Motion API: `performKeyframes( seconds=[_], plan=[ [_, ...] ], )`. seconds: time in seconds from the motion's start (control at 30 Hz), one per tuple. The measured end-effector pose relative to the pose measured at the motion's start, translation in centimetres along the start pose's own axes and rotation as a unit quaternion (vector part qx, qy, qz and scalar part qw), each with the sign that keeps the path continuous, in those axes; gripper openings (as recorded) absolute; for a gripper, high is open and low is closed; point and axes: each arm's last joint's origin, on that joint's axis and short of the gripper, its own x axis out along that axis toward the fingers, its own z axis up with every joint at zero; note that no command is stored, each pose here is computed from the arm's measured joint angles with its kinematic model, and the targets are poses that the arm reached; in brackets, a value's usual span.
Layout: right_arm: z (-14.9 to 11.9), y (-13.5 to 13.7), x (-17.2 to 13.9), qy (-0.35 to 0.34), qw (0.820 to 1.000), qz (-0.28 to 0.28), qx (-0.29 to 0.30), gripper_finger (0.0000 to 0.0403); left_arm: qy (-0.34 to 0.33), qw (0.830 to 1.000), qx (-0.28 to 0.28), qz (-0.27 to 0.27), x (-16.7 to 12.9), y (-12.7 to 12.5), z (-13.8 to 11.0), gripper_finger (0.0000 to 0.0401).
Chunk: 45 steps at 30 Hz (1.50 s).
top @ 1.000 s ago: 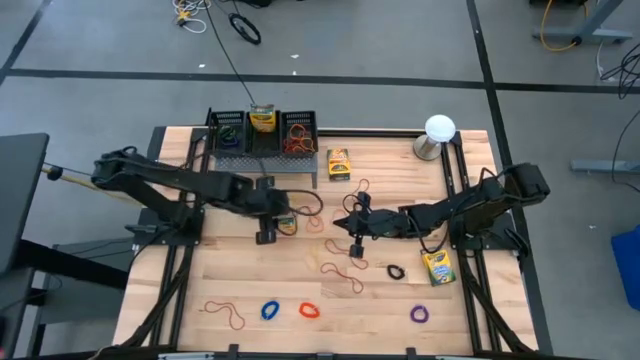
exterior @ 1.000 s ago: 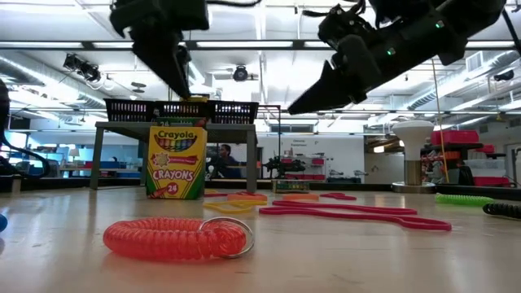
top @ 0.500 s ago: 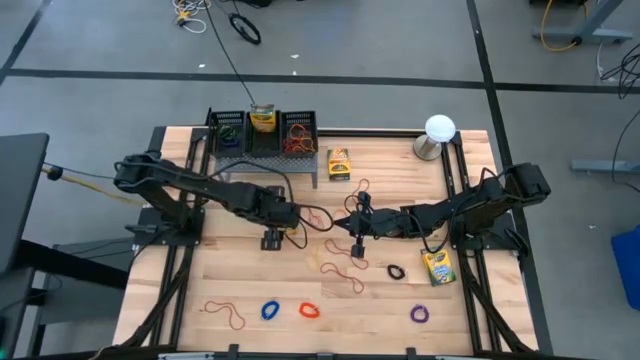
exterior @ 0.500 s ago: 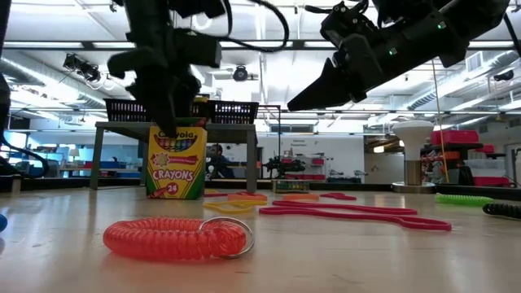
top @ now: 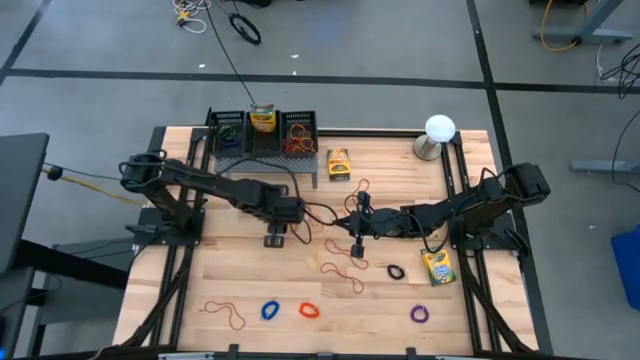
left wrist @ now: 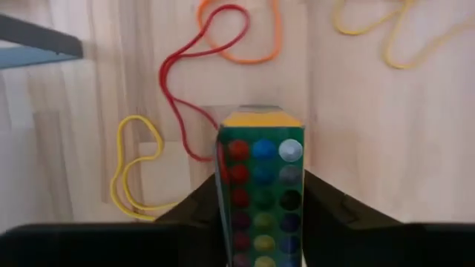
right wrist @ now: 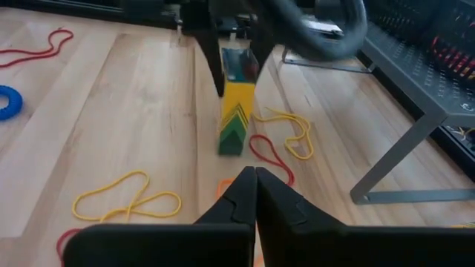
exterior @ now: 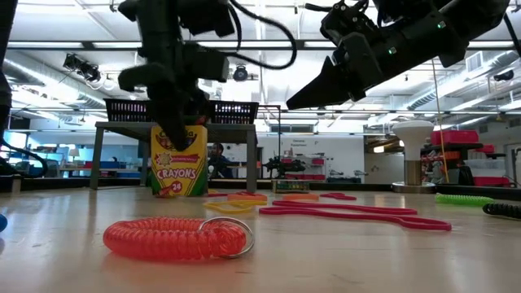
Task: Pick & Place Office Desk Supplies
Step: Put the yellow crayon box into the middle black bin
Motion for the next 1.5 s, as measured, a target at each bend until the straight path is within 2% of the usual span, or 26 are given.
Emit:
performKeyframes(
  seconds=[0.17, 0.37, 0.53, 0.7, 0.87, 1.03, 1.23, 1.5],
  plan=[
    [0.0, 0.0, 0.0, 0.0, 1.0, 0.0, 0.0, 0.0011, -0.002, 1.0, 0.009, -0.001, -3.8, 0.8, 0.1, 0.0107],
    [0.0, 0.0, 0.0, 0.0, 1.0, 0.005, -0.004, 0.0012, -0.001, 1.0, 0.023, 0.012, -11.7, 3.1, 0.4, 0.0107],
    [0.0, 0.1, 0.0, 0.0, 1.0, 0.018, -0.004, 0.0009, 0.006, 0.999, 0.003, 0.038, -18.0, 7.2, -0.3, 0.0107],
    [0.0, 0.1, 0.0, -0.001, 1.0, 0.025, -0.013, 0.0005, -0.033, 0.995, -0.006, 0.093, -21.4, 12.7, -1.2, 0.0107],
    [0.0, 0.1, 0.0, -0.003, 1.0, 0.025, -0.012, 0.0009, -0.013, 0.995, -0.014, 0.103, -20.8, 18.5, -2.9, 0.0107],
    [0.1, 0.1, 0.0, -0.006, 0.999, 0.025, -0.024, 0.001, 0.012, 0.994, -0.032, 0.103, -17.6, 22.8, -2.9, 0.0107],
    [0.1, 0.1, 0.0, -0.009, 0.999, 0.028, -0.041, 0.0011, 0.056, 0.994, -0.036, 0.084, -15.3, 24.6, -3.3, 0.0107],
    [0.1, 0.1, 0.0, -0.009, 0.998, 0.034, -0.049, 0.0011, 0.092, 0.994, -0.012, 0.052, -12.3, 25.0, -2.2, 0.0107]
  ],
)
